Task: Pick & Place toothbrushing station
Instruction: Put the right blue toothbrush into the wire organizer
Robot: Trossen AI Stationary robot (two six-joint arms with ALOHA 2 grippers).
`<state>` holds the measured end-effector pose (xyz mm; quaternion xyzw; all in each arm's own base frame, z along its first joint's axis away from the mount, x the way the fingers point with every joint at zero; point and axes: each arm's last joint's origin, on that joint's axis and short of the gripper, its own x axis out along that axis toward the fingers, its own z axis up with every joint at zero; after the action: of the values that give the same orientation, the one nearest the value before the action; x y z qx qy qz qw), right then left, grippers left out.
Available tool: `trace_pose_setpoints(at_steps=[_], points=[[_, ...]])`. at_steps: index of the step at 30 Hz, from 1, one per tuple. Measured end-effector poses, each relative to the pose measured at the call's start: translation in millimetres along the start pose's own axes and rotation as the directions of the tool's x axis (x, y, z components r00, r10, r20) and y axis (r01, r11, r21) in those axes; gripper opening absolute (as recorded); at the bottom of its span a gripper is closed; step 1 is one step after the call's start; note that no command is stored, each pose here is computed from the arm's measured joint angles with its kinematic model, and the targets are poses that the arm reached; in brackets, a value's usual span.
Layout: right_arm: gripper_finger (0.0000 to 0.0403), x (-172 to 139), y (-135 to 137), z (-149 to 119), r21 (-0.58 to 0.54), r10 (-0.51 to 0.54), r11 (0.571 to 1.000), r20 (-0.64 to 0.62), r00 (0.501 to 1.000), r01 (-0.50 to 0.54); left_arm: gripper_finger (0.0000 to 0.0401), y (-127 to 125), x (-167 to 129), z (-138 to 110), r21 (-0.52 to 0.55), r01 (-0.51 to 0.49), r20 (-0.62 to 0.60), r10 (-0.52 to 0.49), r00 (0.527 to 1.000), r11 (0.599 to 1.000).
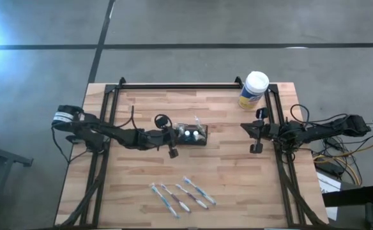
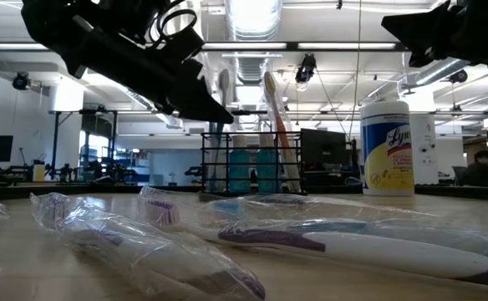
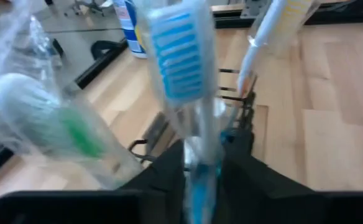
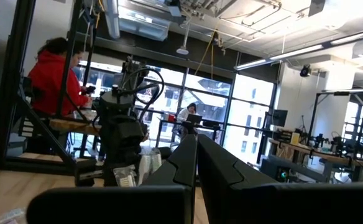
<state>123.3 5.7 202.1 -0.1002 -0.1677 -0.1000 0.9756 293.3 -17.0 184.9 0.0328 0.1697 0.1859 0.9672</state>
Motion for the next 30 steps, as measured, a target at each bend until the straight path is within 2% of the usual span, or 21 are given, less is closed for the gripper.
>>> trace_pose_setpoints(at_steps=[8, 13, 17, 24, 26, 30], points=[[0.0008, 0, 0, 0, 0.003, 0.001, 1.000, -0.002, 1.000, -0.001, 0.0225, 3, -8, 10, -0.041, 0.034, 0.036, -0.032, 0.999, 0.999], [0.0008, 0, 0, 0, 0.003, 0.001, 1.000, -0.002, 1.000, -0.001, 0.0275, 9, -22, 20, -0.062, 0.040, 0.035, -0.038, 0.999, 0.997], [0.0008, 0, 0, 0, 0.003, 0.001, 1.000, -0.002, 1.000, -0.001, 0.0290, 14, -40, 30, -0.059, 0.070, 0.032, -0.068, 0.997, 0.996], [0.0008, 0, 0, 0, 0.003, 0.001, 1.000, -0.002, 1.000, -0.001, 0.0289, 23, -79, 43, -0.016, 0.294, 0.013, -0.294, 0.956, 0.956], [0.0008, 0, 0, 0, 0.003, 0.001, 1.000, -0.002, 1.000, -0.001, 0.0289, 27, -91, 45, -0.004, 0.306, 0.009, -0.306, 0.952, 0.952], [0.0008, 0, 0, 0, 0.003, 0.001, 1.000, -0.002, 1.000, -0.001, 0.0274, 41, -114, 46, -0.025, 0.242, 0.069, -0.240, 0.968, 0.970]])
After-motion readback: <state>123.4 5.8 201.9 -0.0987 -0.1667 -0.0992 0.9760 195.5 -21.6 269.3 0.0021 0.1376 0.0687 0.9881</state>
